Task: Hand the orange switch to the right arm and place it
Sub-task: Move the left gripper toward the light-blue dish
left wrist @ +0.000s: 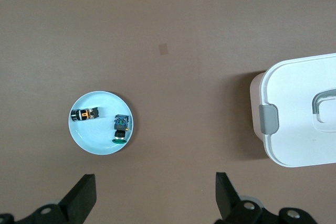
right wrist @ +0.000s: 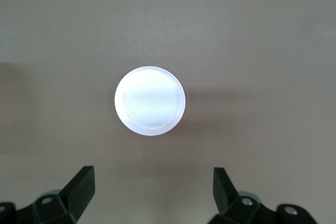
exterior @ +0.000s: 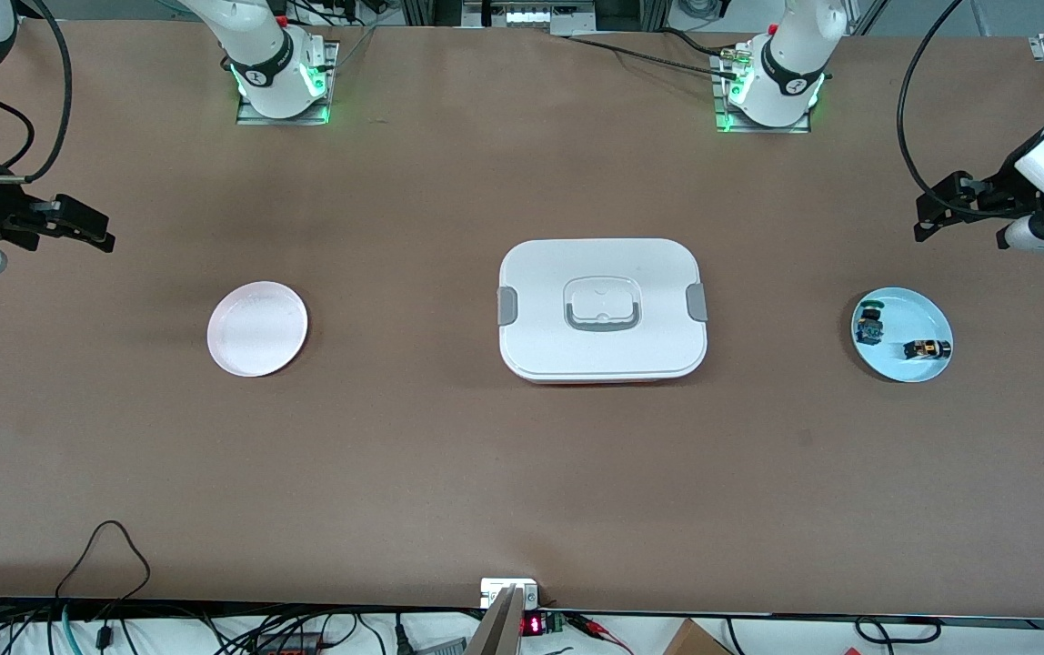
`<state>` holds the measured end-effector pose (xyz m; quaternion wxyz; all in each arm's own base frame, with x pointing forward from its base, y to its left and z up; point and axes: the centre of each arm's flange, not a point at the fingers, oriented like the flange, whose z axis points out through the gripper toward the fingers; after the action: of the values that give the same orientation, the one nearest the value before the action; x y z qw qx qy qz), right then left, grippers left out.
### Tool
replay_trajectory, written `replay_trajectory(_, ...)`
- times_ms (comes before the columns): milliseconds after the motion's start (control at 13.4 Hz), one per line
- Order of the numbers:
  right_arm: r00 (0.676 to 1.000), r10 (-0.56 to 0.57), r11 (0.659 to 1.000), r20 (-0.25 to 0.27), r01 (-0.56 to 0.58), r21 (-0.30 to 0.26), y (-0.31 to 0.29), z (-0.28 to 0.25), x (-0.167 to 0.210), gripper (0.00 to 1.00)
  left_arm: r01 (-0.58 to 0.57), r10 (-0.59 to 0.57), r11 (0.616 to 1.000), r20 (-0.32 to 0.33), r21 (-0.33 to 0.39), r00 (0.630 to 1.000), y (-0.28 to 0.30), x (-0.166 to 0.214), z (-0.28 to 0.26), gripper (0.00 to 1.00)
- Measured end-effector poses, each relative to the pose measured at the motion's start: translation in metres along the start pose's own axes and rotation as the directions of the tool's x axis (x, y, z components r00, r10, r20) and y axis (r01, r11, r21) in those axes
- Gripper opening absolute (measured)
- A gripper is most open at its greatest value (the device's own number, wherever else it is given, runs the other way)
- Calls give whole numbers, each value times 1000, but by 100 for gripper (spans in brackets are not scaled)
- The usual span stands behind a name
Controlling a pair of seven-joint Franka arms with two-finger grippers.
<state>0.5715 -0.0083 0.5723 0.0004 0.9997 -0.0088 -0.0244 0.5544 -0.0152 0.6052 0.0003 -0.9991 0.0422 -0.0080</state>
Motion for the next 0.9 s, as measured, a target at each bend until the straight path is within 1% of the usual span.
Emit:
replay_trajectory(75,1000,7,1000,0,-7,0,0,1,0,100,0,0,1000,0,0,1000,0,0,0,100)
replay_trajectory(374,996,94,996,-8,-94,0,-15,6,-1,100,0,0,1000,0,0,1000,0,0,0,100)
replay_trajectory(523,993,117,993,12,-117,-4,-19,14,-5,100,3,-3,1000,0,0,1000,-2,0,0,100)
replay_trajectory(673,989,135,991,57,-134,-10,-6,23,-9,100,3,-3,1000,1,0,1000,-2,0,0,100)
replay_trajectory(747,988,140,990,67,-140,-11,0,25,-10,100,3,-3,1000,1,0,1000,-2,0,1,100)
replay_trajectory(897,988,142,990,66,-141,-10,2,24,-11,100,5,-5,1000,5,-1,1000,-3,1,3,100)
